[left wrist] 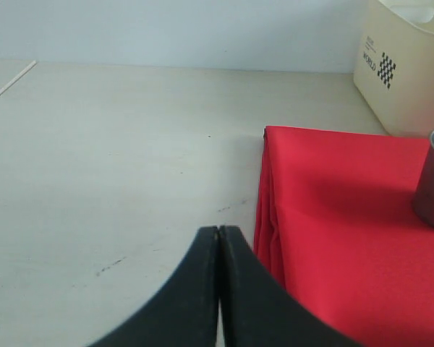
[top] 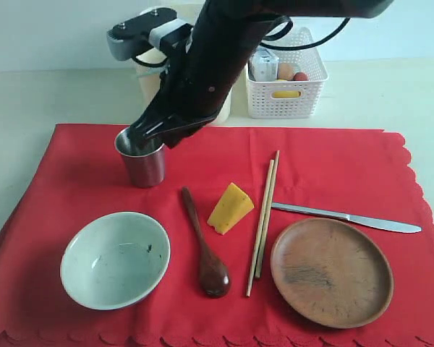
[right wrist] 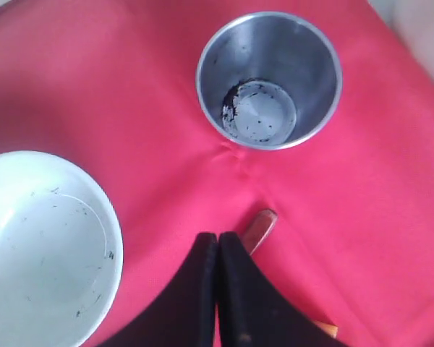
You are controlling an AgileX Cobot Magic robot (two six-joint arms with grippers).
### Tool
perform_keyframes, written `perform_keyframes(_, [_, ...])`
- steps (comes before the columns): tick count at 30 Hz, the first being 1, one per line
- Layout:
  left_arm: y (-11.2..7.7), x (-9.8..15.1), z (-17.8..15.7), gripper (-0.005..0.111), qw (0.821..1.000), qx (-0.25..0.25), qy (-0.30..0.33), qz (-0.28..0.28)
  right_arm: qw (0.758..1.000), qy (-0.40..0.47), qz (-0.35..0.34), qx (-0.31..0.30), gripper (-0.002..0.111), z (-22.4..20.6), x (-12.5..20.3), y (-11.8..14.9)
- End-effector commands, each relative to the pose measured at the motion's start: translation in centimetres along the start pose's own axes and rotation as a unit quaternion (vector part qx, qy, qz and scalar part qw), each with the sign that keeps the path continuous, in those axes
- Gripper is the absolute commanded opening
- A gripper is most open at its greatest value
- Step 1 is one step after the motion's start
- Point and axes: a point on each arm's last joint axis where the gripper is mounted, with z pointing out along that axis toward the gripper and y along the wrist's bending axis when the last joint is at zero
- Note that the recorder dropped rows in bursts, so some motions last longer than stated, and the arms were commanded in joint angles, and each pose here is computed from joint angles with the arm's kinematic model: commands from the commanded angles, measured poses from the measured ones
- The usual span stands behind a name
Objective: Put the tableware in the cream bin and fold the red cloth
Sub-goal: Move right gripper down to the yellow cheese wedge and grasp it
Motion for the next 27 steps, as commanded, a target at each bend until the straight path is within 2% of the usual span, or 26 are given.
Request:
perform_keyframes(1, [0.0,0.0,0.1,0.001,1.000,0.001,0.001,-0.002,1.000,0.002,0.003,-0.003,0.000,1.5,-0.1,0.0])
perform_keyframes(6, [0.0,0.0,0.1,0.001,1.000,0.001,0.001,-0.002,1.000,0.030,0.007,-0.009,0.000,2.9,0.4,-0.1])
perform_keyframes(11, [0.0,0.0,0.1,0.001,1.000,0.001,0.001,-0.002,0.998,0.068,0.001,-0.014,0.010,3.0,1.1,-0.1])
perform_keyframes(16, [0.0,0.0,0.1,0.001,1.000,0.001,0.001,-0.002,0.989,0.145,-0.028,-0.004,0.028,2.7,2.5,-0.3])
perform_keyframes(20, [0.0,0.0,0.1,0.001,1.000,0.001,0.001,-0.002,0.979,0.192,-0.063,0.009,0.049,2.4,3.3,-0.7])
perform_keyframes(27, [0.0,0.0,0.1,0.001,1.000,0.001,0.001,-0.002,0.969,0.210,-0.130,-0.034,0.076,2.3,3.7,-0.2])
